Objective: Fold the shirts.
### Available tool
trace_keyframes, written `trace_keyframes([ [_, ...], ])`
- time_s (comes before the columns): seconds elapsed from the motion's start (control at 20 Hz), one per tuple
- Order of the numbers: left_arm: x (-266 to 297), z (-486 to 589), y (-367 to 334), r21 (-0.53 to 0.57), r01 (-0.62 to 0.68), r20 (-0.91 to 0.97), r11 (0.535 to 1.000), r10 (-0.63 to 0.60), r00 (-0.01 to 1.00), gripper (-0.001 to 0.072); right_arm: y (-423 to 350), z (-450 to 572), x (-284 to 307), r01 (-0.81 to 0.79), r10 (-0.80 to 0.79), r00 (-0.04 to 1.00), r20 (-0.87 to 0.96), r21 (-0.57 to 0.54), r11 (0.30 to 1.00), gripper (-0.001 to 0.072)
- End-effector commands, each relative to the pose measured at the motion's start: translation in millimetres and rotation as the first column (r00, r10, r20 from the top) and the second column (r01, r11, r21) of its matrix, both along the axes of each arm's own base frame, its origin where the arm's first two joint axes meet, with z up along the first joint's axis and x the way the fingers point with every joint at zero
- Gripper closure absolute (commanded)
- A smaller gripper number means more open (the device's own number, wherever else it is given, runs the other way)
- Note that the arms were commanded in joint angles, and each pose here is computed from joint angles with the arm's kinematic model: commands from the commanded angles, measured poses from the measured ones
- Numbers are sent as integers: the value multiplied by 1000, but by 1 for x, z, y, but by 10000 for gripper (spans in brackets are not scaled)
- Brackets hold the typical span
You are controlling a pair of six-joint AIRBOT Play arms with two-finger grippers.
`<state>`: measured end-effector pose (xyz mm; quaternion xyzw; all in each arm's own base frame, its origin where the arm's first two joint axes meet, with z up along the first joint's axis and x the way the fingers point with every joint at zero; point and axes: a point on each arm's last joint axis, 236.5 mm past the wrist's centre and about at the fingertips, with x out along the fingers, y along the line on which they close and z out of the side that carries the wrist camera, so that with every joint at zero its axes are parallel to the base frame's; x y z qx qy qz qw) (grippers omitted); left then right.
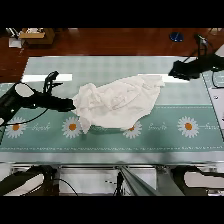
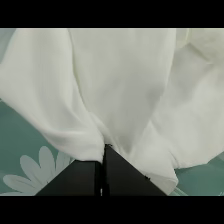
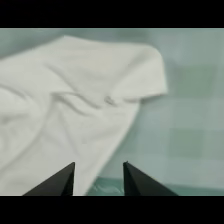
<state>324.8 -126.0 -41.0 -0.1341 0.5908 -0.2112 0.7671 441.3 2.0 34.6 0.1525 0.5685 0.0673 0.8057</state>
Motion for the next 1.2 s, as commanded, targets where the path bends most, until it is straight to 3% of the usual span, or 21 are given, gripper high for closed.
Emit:
trace_keyframes([
  [0.0, -1, -1, 0, 1, 6, -4, 1000, -6, 1000, 685, -40, -15, -80, 35, -43, 983, -181, -44, 998, 327],
  [0.1, -1, -1, 0, 0, 6, -4, 1000, -6, 1000, 686, -8, -28, -106, 80, -63, 984, -164, 98, 992, 309],
  [0.2, -1, -1, 0, 0, 6, -4, 1000, -6, 1000, 685, 34, -43, -125, 116, -84, 986, -141, 235, 965, 231],
  [0.4, -1, -1, -1, 0, 6, -5, 1000, -6, 1000, 685, 105, -78, -149, 174, -118, 979, -164, 392, 903, 219],
  [0.6, -1, -1, 0, 0, 6, -5, 1000, -6, 1000, 685, 154, -92, -160, 135, -78, 986, -149, 419, 898, 219],
  [0.8, -1, -1, 0, 0, 7, -4, 1000, -7, 1000, 685, 180, -99, -159, 138, -100, 988, -120, 365, 921, 220],
  [1.15, -1, -1, 0, 3, 16, 2, 1000, -16, 1000, 685, 215, -123, -179, 169, -89, 970, -225, 368, 914, 220],
])
